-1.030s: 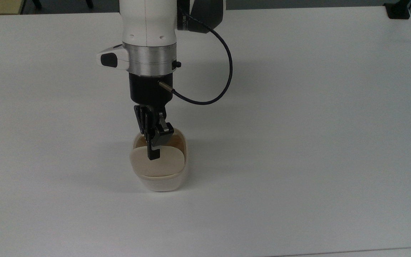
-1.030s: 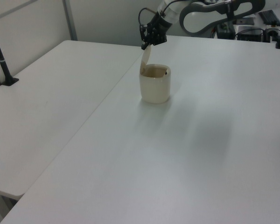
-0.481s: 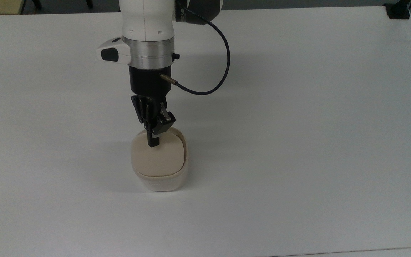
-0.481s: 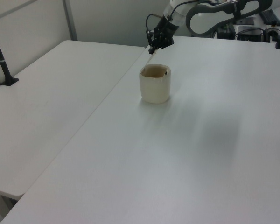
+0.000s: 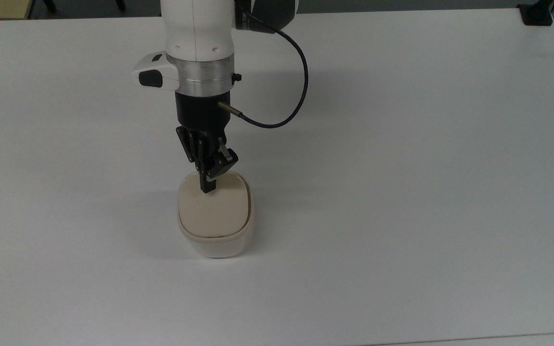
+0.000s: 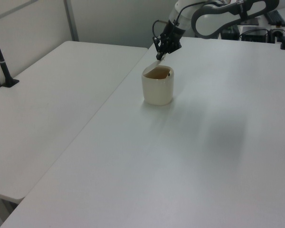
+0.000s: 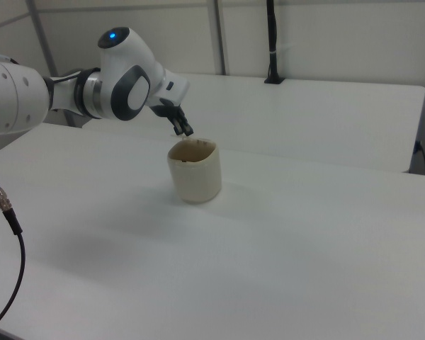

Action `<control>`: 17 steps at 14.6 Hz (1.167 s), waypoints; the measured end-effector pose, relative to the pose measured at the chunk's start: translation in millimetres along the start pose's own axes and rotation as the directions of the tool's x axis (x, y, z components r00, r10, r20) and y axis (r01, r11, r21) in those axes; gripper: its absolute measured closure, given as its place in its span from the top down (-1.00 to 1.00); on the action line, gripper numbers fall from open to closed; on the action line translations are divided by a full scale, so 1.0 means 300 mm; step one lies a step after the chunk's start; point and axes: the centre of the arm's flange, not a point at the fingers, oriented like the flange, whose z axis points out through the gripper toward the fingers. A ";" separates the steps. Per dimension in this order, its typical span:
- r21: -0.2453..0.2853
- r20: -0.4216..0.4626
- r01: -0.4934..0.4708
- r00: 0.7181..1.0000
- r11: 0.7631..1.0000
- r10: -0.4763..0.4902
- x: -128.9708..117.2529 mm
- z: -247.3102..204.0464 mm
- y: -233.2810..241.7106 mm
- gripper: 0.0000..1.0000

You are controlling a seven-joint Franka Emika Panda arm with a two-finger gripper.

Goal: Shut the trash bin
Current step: 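Press the lid down flat onto the bin rim with the gripper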

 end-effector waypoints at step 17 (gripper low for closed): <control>-0.065 0.065 0.076 0.995 0.995 -0.072 -0.083 0.104 0.067 -0.98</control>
